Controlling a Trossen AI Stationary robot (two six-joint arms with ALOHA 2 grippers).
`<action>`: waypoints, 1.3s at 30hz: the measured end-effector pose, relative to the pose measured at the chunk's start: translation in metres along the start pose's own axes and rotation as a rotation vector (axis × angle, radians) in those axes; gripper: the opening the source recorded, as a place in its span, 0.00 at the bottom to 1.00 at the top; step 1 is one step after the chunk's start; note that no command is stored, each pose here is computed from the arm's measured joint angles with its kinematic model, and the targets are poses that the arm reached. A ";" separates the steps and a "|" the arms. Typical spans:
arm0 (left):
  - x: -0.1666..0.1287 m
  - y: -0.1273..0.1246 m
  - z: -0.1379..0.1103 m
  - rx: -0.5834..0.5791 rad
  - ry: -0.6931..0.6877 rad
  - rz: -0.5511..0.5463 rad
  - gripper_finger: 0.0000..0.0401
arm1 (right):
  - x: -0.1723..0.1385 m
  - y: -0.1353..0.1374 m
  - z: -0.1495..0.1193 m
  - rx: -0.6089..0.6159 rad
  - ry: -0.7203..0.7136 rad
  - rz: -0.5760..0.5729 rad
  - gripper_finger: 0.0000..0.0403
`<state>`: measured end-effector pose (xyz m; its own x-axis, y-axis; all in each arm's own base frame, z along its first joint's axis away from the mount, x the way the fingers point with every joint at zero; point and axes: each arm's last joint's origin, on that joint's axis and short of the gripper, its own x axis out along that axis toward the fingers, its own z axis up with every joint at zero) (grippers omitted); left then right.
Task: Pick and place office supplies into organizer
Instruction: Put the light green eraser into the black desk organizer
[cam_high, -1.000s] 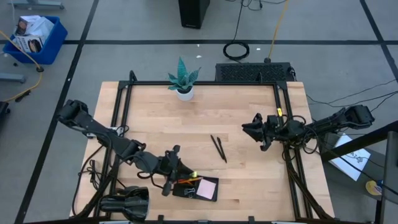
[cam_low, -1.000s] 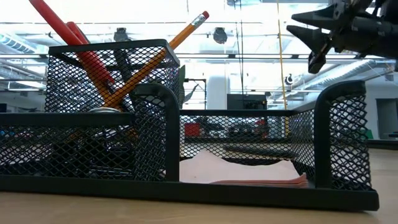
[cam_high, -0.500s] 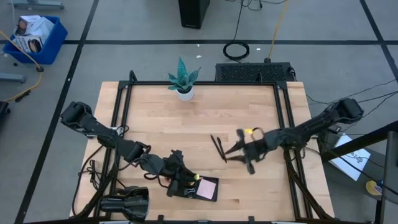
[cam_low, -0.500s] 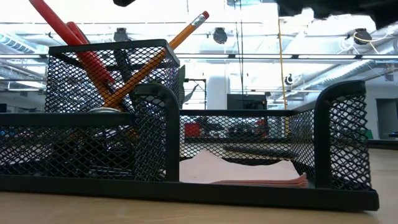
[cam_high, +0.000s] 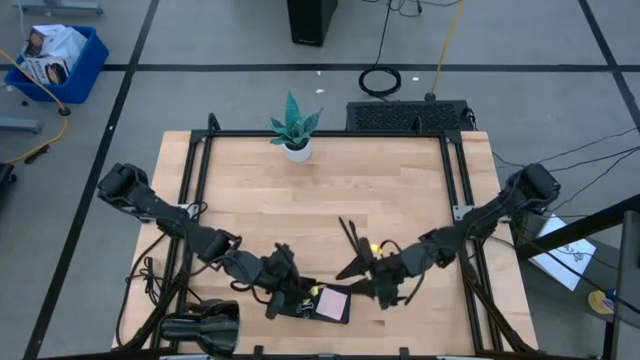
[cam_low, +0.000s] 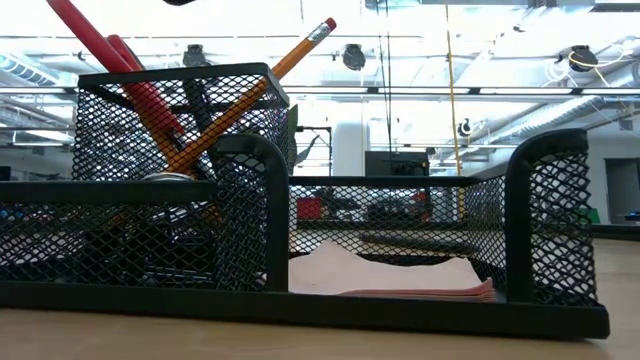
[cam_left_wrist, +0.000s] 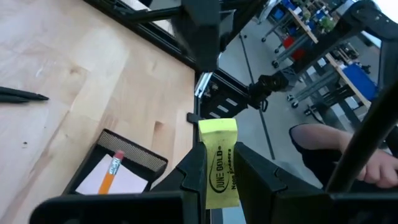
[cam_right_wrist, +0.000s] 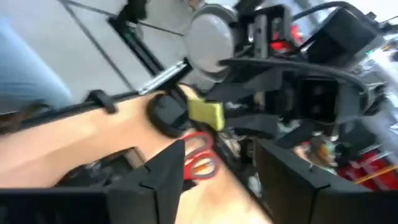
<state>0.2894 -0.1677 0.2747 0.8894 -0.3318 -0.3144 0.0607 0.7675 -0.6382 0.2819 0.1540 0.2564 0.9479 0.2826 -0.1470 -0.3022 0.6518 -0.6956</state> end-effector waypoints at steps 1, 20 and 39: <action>0.000 -0.001 -0.001 0.001 -0.002 0.000 0.16 | 0.004 0.001 0.000 -0.025 0.024 -0.011 0.48; 0.006 -0.001 -0.008 0.022 0.014 0.006 0.16 | 0.029 0.000 0.012 -0.088 -0.073 -0.007 0.44; 0.006 0.001 -0.007 0.042 0.009 0.016 0.16 | 0.045 0.002 -0.003 -0.070 -0.123 0.007 0.40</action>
<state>0.2922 -0.1725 0.2672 0.8864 -0.3238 -0.3309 0.0652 0.7949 -0.6032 0.3240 0.1655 0.2459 0.9251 0.3736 -0.0679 -0.2969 0.6002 -0.7427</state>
